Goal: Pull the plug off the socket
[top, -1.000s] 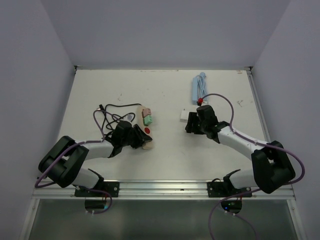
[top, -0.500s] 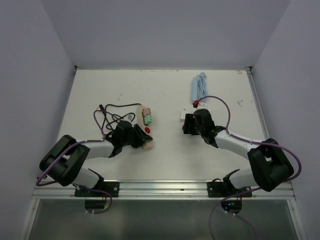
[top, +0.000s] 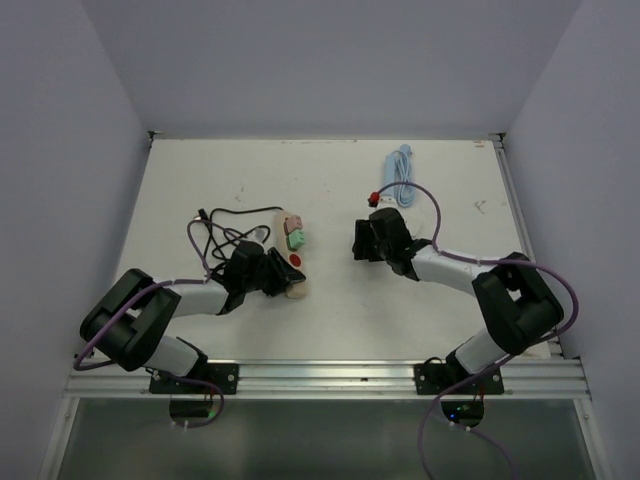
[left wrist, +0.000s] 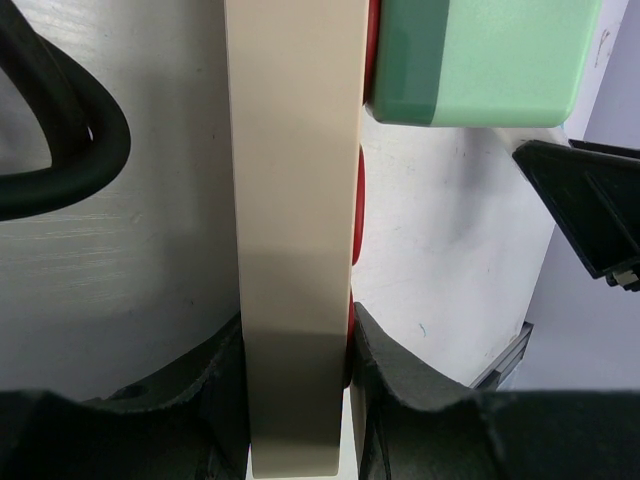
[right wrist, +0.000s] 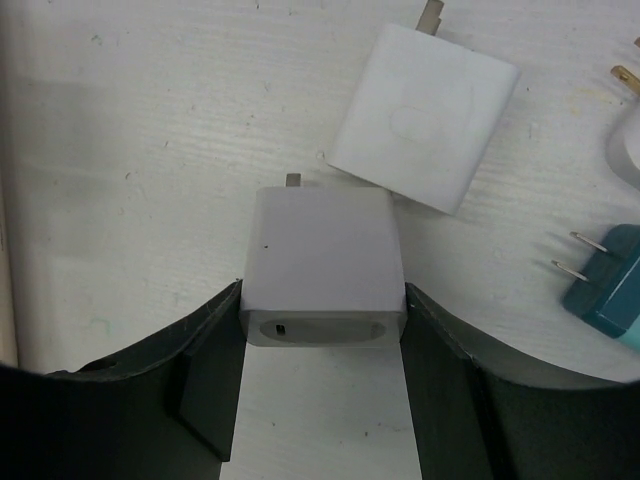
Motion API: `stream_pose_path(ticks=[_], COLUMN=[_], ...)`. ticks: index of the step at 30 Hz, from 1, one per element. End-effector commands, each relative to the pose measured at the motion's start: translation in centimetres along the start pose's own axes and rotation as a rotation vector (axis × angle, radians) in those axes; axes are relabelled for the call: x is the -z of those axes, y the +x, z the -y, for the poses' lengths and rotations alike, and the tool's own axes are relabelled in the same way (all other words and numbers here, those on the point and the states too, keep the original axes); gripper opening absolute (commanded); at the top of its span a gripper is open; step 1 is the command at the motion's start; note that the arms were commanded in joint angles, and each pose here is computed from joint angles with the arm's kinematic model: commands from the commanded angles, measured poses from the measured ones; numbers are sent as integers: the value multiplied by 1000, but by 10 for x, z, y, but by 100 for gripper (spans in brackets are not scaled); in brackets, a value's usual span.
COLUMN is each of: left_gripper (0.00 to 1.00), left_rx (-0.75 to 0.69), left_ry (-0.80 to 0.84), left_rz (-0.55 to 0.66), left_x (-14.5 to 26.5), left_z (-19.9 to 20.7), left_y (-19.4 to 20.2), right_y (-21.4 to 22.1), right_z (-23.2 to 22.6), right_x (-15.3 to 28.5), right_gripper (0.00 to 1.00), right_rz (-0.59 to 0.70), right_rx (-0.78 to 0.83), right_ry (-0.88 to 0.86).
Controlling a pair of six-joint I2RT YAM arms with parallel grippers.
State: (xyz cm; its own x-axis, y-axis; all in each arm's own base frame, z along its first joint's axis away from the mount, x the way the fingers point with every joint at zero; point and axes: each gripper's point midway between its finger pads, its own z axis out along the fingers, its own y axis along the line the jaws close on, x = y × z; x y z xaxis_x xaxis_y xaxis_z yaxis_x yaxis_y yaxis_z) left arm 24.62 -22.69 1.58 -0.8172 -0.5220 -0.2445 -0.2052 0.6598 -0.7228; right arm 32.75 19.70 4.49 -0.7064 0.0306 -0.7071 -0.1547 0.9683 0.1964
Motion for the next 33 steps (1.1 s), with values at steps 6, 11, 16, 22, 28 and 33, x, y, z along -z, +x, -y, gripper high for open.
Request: stream_pose_path(ticks=[6,11,16,22,28,33], left_gripper=[0,0,0,0,0,0], left_rx=[48,46,43,34,26,18], left_ry=[-354,-350,-340,-325,-307,-292], left_rz=[-107,-105,-101,-105,-125,-135], left_x=[15,15,16,17,14,12], left_z=[-98,-97,-94,-91,-89,-86], left_y=[39,38,37,37,40,40], right_y=[92,89,67,42,16,-22], right_z=[41,45,44,24,-14,-46], right_x=[-4,-9,-19,-21,9,33], right_gripper=[43,43,55,79,84,84], right_rz=[-354,-360,-329,-316,-256,-158], right_rx=[65,68,63,52,-56,-153], right_ry=[174,218,269,207,33,-99])
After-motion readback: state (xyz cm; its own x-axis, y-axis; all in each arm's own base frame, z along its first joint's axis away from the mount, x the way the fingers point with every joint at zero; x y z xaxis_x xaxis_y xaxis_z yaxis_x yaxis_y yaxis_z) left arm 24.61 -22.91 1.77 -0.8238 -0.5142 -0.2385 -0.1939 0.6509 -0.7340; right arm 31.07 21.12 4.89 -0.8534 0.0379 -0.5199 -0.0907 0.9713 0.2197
